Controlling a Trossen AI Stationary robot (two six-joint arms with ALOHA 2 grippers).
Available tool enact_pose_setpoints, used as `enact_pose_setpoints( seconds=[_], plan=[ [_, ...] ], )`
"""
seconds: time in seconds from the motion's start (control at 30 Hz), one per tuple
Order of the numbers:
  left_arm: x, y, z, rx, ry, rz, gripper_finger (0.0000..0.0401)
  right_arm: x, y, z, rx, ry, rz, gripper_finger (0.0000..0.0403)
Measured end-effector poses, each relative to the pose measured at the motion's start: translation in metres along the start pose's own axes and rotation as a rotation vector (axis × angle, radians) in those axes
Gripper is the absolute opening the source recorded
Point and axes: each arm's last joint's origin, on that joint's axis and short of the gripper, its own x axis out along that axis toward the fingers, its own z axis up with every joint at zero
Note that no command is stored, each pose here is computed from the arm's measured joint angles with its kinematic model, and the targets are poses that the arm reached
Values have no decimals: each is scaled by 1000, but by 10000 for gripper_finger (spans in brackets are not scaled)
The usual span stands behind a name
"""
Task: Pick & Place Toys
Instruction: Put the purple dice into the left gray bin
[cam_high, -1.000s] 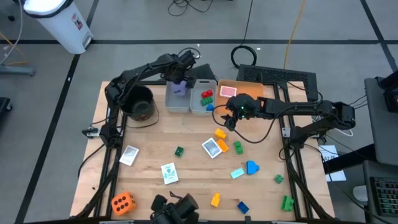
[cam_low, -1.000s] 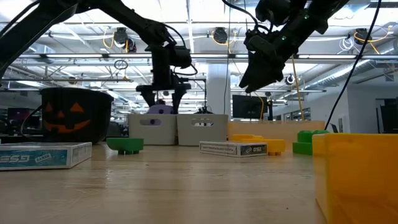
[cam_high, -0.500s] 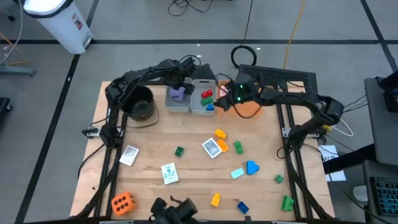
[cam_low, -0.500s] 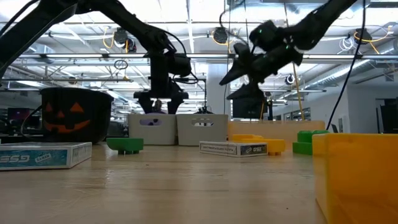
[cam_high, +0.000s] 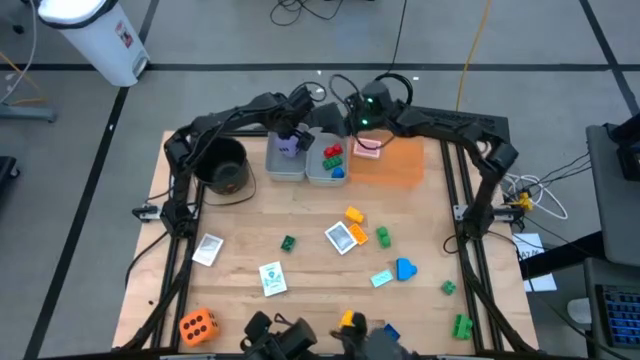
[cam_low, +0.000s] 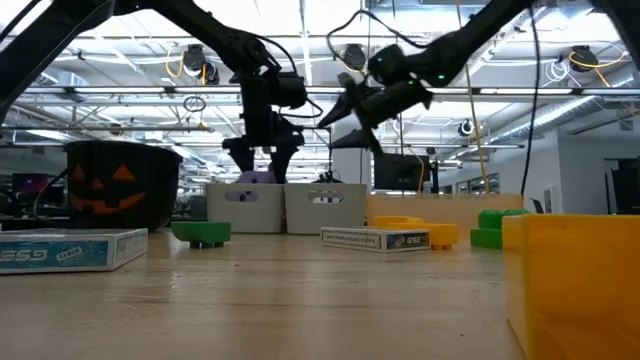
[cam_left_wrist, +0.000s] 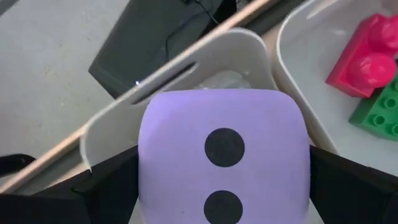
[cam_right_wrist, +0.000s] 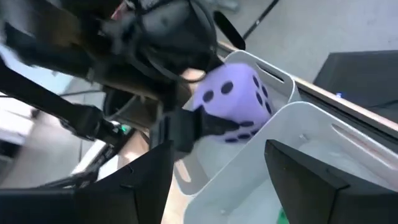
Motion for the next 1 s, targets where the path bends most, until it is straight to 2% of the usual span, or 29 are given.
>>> enact_pose_setpoints(
  seconds=[0.07,0.23,0.6,0.8,0.93,1.0],
  plan=[
    [-5,3,1,11,-14,6,400,11,-5,4,1,8,-6,242],
    [-10,4,1,24,-32,12,400,31,-26,3,108,-1,-9,242],
    [-11,3,2,71,-40,19,400,35,-30,7,120,-58,13,237],
    [-11,4,2,71,-36,4,400,45,-42,1,182,-41,25,173],
    [-13,3,2,106,-40,-18,400,49,-46,0,219,-43,72,128],
    [-14,2,2,120,-45,-24,400,49,-45,2,208,-58,80,112]
  ],
)
